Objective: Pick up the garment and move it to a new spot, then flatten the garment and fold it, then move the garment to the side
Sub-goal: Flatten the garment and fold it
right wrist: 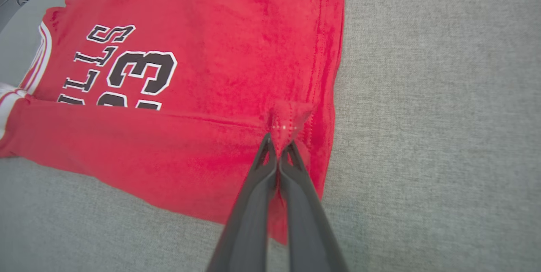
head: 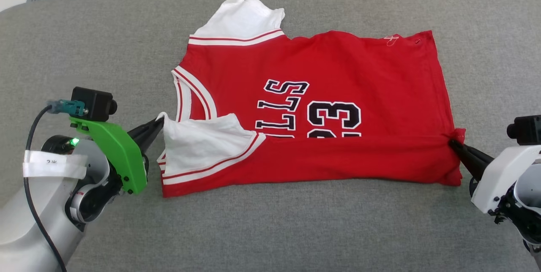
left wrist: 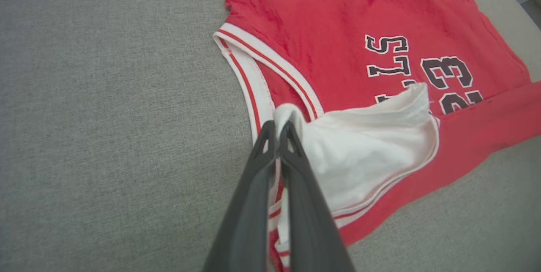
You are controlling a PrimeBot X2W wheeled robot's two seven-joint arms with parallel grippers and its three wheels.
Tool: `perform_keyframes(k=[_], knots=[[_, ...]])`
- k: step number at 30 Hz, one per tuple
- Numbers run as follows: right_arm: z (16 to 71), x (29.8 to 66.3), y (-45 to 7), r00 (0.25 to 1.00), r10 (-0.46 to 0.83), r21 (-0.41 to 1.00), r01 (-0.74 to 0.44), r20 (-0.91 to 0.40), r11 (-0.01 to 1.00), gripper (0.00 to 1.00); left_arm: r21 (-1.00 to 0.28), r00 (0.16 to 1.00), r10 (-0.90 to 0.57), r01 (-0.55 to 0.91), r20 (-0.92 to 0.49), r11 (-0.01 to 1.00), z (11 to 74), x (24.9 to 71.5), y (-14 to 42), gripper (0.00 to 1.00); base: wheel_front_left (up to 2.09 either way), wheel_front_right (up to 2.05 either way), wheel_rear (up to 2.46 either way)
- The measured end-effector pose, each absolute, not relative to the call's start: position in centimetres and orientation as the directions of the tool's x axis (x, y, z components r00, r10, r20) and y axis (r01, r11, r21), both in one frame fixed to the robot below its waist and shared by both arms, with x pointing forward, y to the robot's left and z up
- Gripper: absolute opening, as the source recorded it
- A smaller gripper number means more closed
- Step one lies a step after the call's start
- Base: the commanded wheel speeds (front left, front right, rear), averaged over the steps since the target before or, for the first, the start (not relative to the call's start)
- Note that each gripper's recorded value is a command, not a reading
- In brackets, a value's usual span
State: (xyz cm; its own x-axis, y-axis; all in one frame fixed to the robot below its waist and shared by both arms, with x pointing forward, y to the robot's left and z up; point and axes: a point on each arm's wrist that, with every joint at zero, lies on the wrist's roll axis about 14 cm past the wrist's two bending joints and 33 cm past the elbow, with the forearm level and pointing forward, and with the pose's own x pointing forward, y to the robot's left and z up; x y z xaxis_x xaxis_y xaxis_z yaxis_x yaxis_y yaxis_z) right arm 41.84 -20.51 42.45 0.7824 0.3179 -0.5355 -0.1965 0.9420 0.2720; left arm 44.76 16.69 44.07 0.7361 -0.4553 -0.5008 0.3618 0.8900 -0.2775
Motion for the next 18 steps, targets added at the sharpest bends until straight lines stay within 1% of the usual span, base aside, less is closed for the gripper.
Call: perform_keyframes(k=[7,13,14,15,16,18], knots=[[40.8,42.5,-20.7,0.758,0.298,0.247,-0.185,-0.581,0.951,0.00,-0.251,0.697,-0.441,0.364,-0.565,0.897,41.5,45.4,16.5,0.00,0.00,0.00,0.00],[39.9,43.1,-20.5,0.746,0.293,0.235,-0.187,-0.598,0.954,0.00,-0.255,0.697,-0.429,0.345,-0.575,0.903,40.2,45.8,16.2,0.00,0.00,0.00,0.00],[39.8,43.1,-20.5,0.746,0.291,0.231,-0.187,-0.599,0.955,0.00,-0.255,0.701,-0.425,0.341,-0.573,0.905,40.2,45.8,16.2,0.14,0.00,0.00,0.00],[39.8,43.3,-20.7,0.751,0.284,0.220,-0.187,-0.597,0.957,0.26,-0.251,0.705,-0.420,0.337,-0.571,0.908,40.0,45.9,16.2,1.00,0.00,0.00,0.00],[39.9,43.4,-20.8,0.759,0.277,0.206,-0.190,-0.590,0.960,1.00,-0.248,0.712,-0.412,0.329,-0.569,0.911,39.9,46.0,16.4,1.00,0.00,0.00,0.00],[40.0,43.5,-20.9,0.766,0.272,0.200,-0.189,-0.583,0.961,1.00,-0.245,0.731,-0.403,0.320,-0.550,0.915,40.1,46.2,16.4,1.00,0.00,0.00,0.00]])
